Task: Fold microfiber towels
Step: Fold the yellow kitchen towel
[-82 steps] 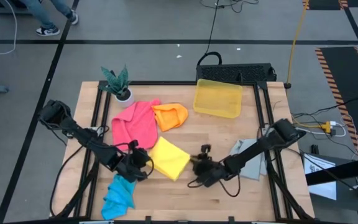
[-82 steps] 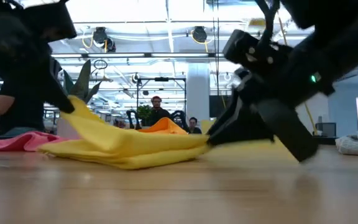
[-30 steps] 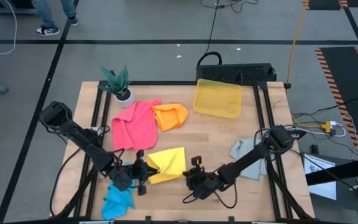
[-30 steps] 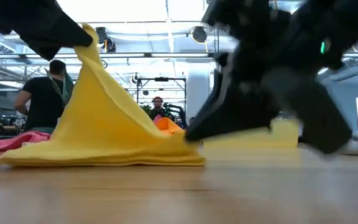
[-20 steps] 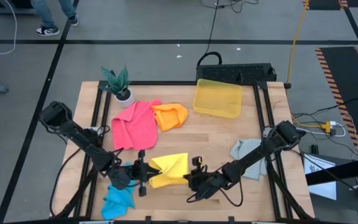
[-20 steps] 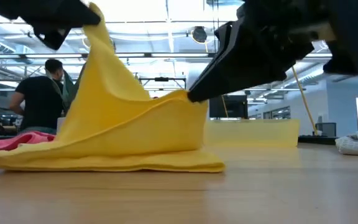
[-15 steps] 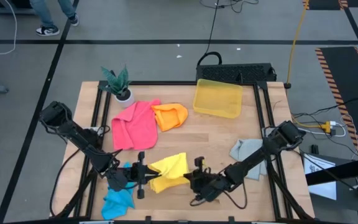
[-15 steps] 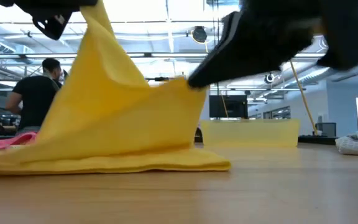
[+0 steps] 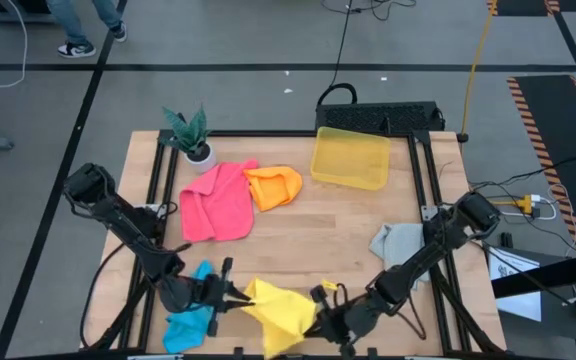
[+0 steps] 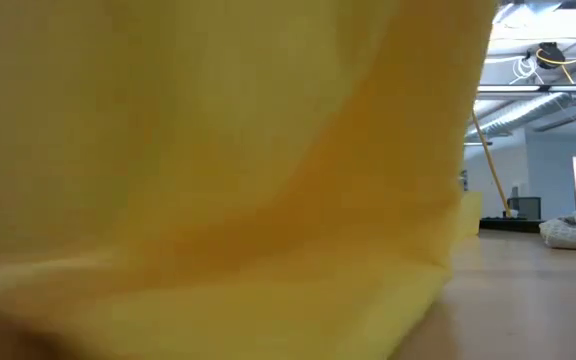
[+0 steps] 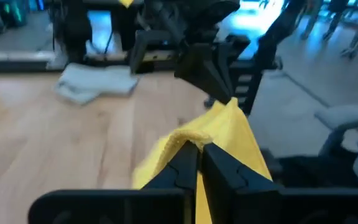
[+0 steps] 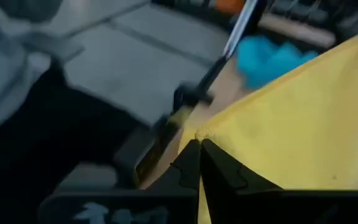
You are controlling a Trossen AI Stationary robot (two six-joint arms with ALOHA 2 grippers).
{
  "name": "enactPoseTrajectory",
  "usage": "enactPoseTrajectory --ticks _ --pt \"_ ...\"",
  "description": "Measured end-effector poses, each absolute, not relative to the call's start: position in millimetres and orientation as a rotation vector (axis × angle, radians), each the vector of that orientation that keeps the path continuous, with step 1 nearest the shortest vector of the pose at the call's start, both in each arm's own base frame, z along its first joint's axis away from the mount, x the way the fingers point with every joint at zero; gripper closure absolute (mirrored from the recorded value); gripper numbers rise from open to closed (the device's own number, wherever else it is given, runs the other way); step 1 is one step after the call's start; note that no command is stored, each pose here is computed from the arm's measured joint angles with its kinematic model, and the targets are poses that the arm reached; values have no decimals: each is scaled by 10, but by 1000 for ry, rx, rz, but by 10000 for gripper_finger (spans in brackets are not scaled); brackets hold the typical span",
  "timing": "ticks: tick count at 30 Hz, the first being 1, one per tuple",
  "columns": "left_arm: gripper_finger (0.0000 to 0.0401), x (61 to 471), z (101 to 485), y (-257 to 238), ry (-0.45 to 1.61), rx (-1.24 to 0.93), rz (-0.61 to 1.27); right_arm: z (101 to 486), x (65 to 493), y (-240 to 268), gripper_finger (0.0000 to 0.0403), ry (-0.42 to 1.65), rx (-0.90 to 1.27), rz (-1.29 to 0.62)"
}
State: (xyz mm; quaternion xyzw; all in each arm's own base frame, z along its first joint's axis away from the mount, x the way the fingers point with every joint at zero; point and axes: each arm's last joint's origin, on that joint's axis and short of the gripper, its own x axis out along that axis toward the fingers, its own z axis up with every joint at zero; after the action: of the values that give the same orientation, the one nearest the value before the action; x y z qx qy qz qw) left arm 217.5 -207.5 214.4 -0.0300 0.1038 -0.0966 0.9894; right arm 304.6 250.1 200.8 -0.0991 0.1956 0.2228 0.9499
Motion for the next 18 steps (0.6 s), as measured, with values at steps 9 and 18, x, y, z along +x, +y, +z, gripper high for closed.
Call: enactPoseTrajectory --ticks 9,18 --pt "383 2403 2112 -1713 207 121 163 2160 3022 1904 403 321 -155 -156" --pt "397 2601 1832 -1042 452 83 468 1369 2900 909 401 518 50 -355"
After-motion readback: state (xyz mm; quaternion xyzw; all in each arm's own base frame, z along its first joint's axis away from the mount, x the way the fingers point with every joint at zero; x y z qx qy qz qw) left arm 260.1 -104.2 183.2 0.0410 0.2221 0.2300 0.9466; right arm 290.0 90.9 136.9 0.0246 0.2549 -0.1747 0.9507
